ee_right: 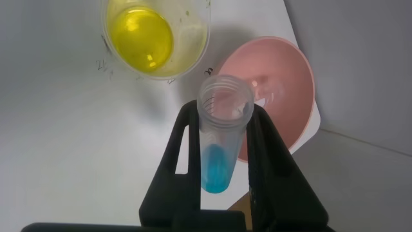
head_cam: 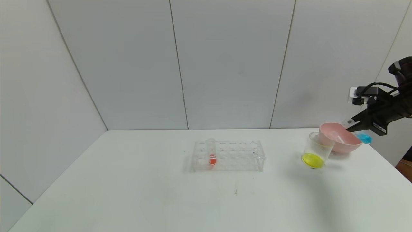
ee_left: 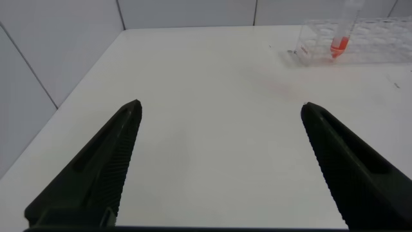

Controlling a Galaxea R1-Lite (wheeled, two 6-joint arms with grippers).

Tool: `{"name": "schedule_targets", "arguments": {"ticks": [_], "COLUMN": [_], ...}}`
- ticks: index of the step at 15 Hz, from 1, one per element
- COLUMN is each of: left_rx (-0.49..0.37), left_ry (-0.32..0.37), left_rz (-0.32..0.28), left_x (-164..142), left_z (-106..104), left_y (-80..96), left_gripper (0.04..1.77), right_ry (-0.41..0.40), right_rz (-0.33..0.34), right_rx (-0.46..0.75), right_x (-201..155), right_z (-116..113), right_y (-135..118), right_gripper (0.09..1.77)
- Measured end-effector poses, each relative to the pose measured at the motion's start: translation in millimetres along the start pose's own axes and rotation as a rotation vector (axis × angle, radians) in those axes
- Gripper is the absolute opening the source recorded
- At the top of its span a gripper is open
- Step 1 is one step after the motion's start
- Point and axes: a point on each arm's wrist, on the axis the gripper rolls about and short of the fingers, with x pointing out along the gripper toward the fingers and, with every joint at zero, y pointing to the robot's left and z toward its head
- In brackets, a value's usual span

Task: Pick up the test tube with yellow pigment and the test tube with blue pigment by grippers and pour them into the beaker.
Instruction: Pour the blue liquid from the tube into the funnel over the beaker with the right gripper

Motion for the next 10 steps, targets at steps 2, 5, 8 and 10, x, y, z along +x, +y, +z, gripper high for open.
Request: {"name": "schedule_targets", "arguments": {"ticks": [2,5,8,10], "left_rx": [0.000,0.000,0.000,0.000], "left_ry": [0.000,0.000,0.000,0.000], "left_rz": [0.000,0.000,0.000,0.000], "left_x": [0,0,0,0], "left_z": [0,0,0,0], "left_y": [0.0,0.0,0.0,0.0], "left_gripper": [1.76,1.76,1.76,1.76], "right_ry": [0.031,0.098,0.150,0.181], "right_rz": [0.000,-0.018,-0.036,-0.044], "right_rx": [-0.036,-0.097,-0.141,-0.182], "right_x": [4,8,13,16], "right_z": [11,26,39,46], "right_y": [5,11,16,20], "right_gripper": [0.48,0.48,0.48,0.48]}}
